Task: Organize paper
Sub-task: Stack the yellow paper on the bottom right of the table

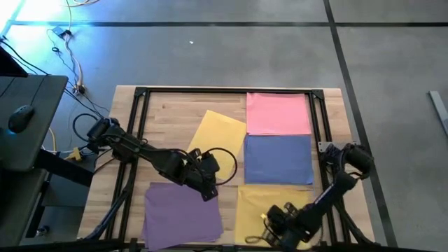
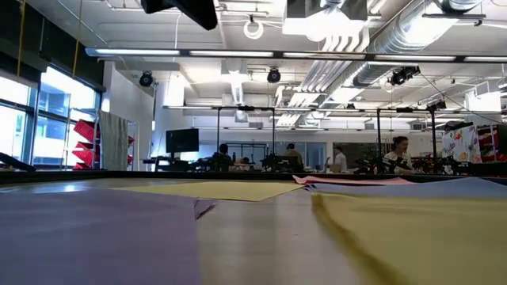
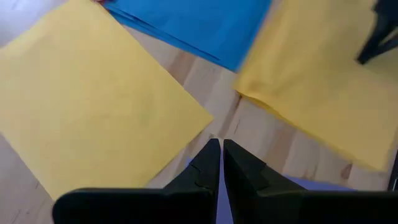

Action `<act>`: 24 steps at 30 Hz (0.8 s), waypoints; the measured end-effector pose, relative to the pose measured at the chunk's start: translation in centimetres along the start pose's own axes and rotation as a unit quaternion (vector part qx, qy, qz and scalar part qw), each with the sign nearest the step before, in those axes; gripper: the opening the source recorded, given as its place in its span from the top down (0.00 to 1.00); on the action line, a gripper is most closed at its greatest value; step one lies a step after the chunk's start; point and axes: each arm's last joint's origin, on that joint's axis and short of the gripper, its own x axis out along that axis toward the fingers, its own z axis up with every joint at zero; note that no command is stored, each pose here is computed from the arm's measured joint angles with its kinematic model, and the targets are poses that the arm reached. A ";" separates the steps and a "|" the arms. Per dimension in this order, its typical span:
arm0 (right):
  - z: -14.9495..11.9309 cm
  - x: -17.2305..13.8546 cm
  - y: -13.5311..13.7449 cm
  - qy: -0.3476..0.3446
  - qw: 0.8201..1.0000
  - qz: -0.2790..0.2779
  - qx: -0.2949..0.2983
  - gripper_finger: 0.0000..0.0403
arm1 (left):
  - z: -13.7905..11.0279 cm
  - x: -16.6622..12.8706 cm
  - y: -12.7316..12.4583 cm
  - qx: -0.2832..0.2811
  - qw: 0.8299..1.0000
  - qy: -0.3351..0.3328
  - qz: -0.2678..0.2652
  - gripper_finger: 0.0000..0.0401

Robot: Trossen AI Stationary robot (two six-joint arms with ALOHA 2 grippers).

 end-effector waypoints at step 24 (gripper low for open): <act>-1.1 -0.3 -1.5 -0.019 0.988 -0.073 -0.137 1.00 | -0.6 0.0 0.5 0.019 0.999 0.039 0.018 1.00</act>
